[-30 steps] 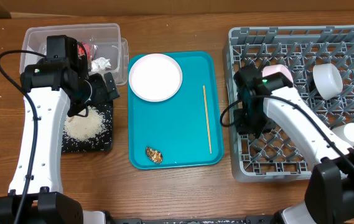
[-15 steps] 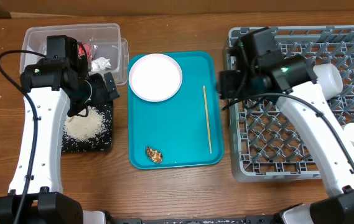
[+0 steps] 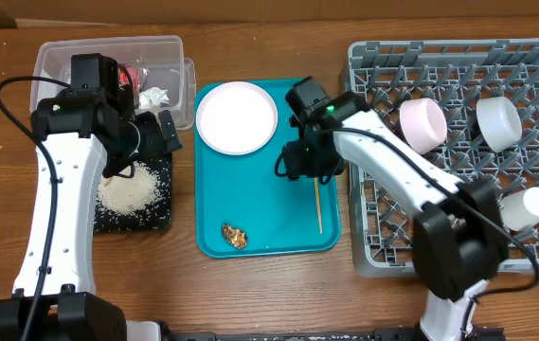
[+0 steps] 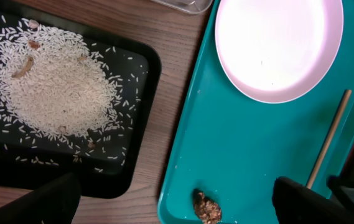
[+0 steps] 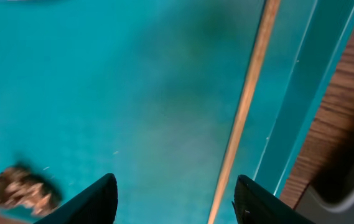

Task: Sort waste into correct bins and load items into the dishwasher
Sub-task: 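Reach the right gripper down to the remaining chopstick on the tray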

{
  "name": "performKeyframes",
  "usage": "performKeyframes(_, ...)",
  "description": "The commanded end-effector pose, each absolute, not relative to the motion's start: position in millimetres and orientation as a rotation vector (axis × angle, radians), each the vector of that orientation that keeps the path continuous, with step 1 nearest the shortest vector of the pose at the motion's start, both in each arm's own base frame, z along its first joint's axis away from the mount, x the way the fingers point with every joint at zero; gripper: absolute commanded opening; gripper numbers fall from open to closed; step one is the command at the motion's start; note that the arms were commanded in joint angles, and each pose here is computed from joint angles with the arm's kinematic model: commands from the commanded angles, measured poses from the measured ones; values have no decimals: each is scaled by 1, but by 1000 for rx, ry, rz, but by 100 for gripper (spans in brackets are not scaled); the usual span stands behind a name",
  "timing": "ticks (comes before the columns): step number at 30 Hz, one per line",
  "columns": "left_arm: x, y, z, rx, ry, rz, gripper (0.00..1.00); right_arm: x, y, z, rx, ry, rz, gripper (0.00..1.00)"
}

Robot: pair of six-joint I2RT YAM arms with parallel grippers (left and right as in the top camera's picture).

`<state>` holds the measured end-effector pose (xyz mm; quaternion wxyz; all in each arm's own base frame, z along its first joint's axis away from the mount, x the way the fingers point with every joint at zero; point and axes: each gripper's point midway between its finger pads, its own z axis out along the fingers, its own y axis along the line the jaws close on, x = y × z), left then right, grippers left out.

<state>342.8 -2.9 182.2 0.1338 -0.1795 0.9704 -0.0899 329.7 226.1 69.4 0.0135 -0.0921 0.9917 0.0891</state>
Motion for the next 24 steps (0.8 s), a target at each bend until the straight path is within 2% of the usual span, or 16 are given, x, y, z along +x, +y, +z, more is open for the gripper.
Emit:
performKeyframes(1, 345, -6, 193, -499, 2785, -266, 100, 330, 222, 51, -236, 3133, 219, 62)
performKeyframes(10, 345, -6, 193, -499, 2785, -266, 100, 321, 216, 13, -233, 3236, 144, 62)
performKeyframes(24, 344, -6, 193, -498, 2786, -266, 100, 316, 213, 4, -173, 3277, 110, 60)
